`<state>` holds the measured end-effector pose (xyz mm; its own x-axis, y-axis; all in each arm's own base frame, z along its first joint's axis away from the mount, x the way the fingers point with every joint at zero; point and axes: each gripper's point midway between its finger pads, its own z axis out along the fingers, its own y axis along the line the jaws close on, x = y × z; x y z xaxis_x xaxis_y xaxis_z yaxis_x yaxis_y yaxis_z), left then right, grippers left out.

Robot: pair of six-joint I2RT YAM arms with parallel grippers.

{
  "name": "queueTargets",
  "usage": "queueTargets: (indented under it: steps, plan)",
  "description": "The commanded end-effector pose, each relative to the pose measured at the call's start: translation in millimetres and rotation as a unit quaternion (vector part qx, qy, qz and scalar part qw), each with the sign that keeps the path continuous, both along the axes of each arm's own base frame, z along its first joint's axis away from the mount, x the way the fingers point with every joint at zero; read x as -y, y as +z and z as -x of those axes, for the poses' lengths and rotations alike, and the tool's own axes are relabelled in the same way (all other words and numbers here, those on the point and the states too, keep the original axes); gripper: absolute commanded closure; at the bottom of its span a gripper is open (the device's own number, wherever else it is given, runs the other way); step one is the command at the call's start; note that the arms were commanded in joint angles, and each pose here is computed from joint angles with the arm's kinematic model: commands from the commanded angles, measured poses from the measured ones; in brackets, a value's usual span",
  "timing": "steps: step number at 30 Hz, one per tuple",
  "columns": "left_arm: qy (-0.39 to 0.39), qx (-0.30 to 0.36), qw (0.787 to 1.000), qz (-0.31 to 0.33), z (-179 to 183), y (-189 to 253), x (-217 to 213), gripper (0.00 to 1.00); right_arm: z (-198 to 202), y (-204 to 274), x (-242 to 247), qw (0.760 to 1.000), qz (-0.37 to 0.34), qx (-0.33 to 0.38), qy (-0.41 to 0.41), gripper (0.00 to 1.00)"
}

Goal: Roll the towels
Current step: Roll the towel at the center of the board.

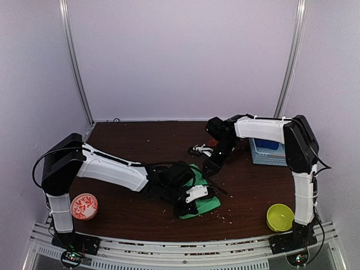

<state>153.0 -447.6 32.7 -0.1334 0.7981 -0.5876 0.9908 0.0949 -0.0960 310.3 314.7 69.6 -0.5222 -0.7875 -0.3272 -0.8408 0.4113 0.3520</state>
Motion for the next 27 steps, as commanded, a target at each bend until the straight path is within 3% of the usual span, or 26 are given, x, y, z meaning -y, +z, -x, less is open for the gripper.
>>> queueTargets:
  steps: [1,6,11,17,27]
  plan:
    - [0.02,-0.111,0.993,0.035,0,-13,-9,1.0,-6,96,20,0.994,-0.061,0.09,-0.018,0.74]
    - [0.046,-0.212,0.974,0.067,0,-21,-14,1.0,19,141,35,0.983,-0.107,0.15,-0.008,0.74]
    - [0.08,-0.289,0.952,0.064,4,-44,-22,1.0,96,137,46,0.96,-0.159,0.187,0.138,0.7]
    - [0.099,-0.334,0.936,0.057,5,-55,-25,1.0,147,69,34,0.934,-0.047,0.253,0.248,0.69]
    - [0.102,-0.336,0.935,0.044,3,-61,-24,0.98,136,15,-11,0.901,0.005,0.324,0.288,0.65]
